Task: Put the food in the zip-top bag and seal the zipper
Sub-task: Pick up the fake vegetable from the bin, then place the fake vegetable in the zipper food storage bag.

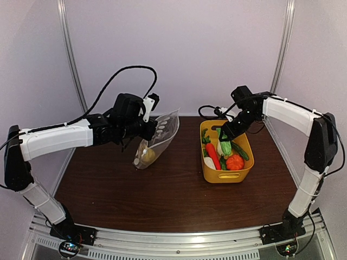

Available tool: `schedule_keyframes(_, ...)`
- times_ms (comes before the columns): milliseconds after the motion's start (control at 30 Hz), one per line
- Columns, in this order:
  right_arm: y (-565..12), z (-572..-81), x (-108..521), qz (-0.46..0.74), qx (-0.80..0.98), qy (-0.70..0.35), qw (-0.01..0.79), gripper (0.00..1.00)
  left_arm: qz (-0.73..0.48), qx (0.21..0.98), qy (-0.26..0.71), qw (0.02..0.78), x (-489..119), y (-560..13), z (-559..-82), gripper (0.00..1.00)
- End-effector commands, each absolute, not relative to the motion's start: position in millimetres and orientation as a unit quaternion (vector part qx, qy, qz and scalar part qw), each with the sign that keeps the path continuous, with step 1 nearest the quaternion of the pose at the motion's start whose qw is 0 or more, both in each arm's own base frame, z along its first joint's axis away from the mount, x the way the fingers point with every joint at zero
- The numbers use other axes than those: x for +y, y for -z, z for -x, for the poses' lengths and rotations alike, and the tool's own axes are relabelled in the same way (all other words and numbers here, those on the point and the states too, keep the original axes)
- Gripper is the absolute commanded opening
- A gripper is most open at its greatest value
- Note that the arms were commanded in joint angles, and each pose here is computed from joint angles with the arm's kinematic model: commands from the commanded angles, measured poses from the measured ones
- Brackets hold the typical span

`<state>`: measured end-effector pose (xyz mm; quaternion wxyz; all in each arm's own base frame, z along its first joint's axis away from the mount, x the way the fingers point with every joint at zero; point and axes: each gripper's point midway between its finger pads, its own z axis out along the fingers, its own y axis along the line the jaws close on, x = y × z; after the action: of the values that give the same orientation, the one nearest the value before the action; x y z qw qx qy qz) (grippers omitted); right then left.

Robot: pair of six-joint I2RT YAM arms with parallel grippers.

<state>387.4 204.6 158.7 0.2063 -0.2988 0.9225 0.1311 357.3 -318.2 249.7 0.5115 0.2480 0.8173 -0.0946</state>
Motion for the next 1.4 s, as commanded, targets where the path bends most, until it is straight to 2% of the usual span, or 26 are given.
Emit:
schedule_keyframes(0,-189,-387,204,0.319,0.907,-0.133,0.242,0.25,-0.248,0.817,0.092,0.512,-320,-249,-359,0.0)
schedule_keyframes(167,-233,-382,220,0.351,0.872,-0.177,0.292,0.25,-0.253,0.819,0.094,0.507,-323,-245,-360,0.0)
schedule_keyframes(367,-316,-382,252,0.363,0.798,-0.263,0.402,0.24,-0.263,0.814,0.117,0.504,-332,-246,-357,0.0)
schedule_keyframes(633,-383,-380,311,0.375,0.724,-0.361,0.453,0.24,-0.262,0.806,0.164,0.505,-349,-262,-355,0.0)
schedule_keyframes(900,-406,-373,361,0.39,0.681,-0.419,0.458,0.24,-0.256,0.816,0.188,0.483,-358,-272,-354,0.0)
schedule_keyframes(1167,-428,-360,372,0.38,0.629,-0.453,0.504,0.24,-0.232,0.82,0.258,0.455,-372,-285,-342,0.0)
schedule_keyframes(1367,-409,-360,381,0.382,0.63,-0.456,0.499,0.26,-0.212,0.817,0.297,0.447,-376,-294,-336,0.0)
